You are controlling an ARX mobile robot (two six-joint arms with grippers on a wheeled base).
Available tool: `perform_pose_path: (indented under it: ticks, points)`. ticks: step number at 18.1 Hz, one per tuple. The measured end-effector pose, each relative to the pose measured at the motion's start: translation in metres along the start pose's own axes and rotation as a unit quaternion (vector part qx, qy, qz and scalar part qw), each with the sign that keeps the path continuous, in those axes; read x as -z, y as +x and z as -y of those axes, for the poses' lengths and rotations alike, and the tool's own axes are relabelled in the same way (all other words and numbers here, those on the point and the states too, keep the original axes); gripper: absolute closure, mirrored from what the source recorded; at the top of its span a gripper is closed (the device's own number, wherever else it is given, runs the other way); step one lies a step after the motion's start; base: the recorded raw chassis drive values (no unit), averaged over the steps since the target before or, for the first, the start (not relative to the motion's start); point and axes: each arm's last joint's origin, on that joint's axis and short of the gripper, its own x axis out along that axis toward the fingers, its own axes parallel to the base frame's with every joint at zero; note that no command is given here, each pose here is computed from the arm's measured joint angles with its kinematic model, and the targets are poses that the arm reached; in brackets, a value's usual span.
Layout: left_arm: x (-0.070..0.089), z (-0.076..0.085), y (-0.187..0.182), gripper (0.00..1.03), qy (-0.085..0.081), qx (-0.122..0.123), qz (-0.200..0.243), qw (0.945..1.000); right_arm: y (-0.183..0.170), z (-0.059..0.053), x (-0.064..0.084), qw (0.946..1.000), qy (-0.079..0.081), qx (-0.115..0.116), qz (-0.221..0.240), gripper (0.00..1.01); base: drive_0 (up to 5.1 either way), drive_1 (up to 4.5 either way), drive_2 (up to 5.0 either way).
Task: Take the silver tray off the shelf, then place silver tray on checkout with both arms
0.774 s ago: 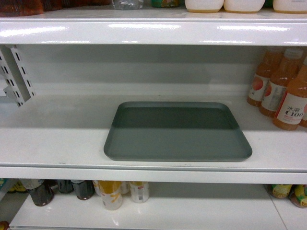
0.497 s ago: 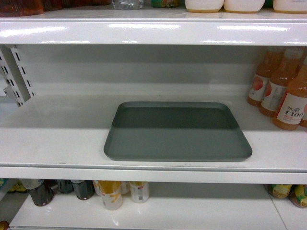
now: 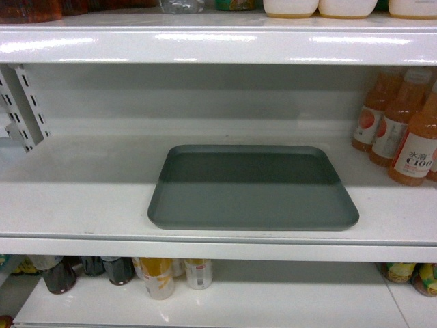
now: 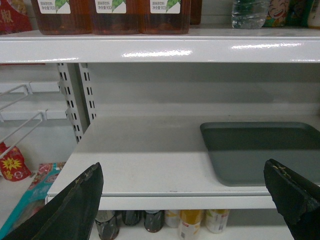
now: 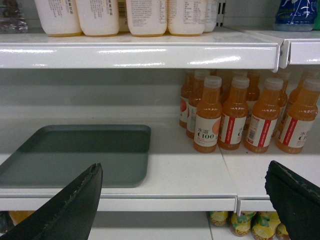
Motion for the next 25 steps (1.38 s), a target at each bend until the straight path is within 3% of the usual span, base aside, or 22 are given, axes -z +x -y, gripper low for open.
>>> perform_pose_path:
  ticks: [12,14,15,16,17,18,20,21,23,24,25]
  points:
    - [0.0,0.0,0.0,0.05,0.0,0.0,0.0,1.0,0.0,0.0,0.0,1.0,0.0,0.0,0.0,0.03,0.0,0.0,0.0]
    - [0.002,0.0,0.0,0.05,-0.006,-0.027,-0.041,0.9988,0.0,0.0,0.001,1.0,-0.001,-0.003,-0.005,0.03,0.0,0.0,0.0]
    - [0.002,0.003,0.001,0.05,-0.01,-0.049,-0.08,0.9955,0.0,0.0,0.002,0.999,-0.002,-0.025,-0.037,0.03,0.0,0.0,0.0]
    - [-0.002,0.007,0.017,0.05,-0.016,-0.097,-0.132,0.9863,0.006,-0.002,0.007,0.9888,0.009,-0.096,-0.114,0.03,0.0,0.0,0.0]
    - [0.001,0.006,0.031,0.05,-0.024,-0.11,-0.153,0.9817,0.012,-0.007,0.01,0.9803,0.016,-0.144,-0.135,0.03,0.0,0.0,0.0]
    - [0.008,0.007,0.049,0.05,-0.036,-0.095,-0.181,0.9781,0.019,-0.011,0.011,0.9763,0.02,-0.161,-0.143,0.03,0.0,0.0,0.0]
    - [0.015,0.015,0.091,0.05,-0.046,-0.036,-0.222,0.9733,0.04,-0.02,0.021,0.9673,0.033,-0.165,-0.19,0.03,0.0,0.0,0.0]
    - [0.021,0.02,0.115,0.05,-0.044,-0.014,-0.245,0.9683,0.055,-0.026,0.025,0.9628,0.04,-0.169,-0.207,0.03,0.0,0.0,0.0]
    - [0.044,0.032,0.152,0.05,-0.035,0.011,-0.305,0.9516,0.088,-0.038,0.029,0.9579,0.052,-0.17,-0.226,0.03,0.0,0.0,0.0]
    - [0.063,0.039,0.183,0.05,-0.03,0.017,-0.333,0.9422,0.123,-0.05,0.044,0.9486,0.071,-0.165,-0.26,0.03,0.0,0.0,0.0]
    - [0.07,0.043,0.202,0.05,-0.029,0.018,-0.338,0.9404,0.139,-0.055,0.052,0.9446,0.077,-0.159,-0.277,0.03,0.0,0.0,0.0]
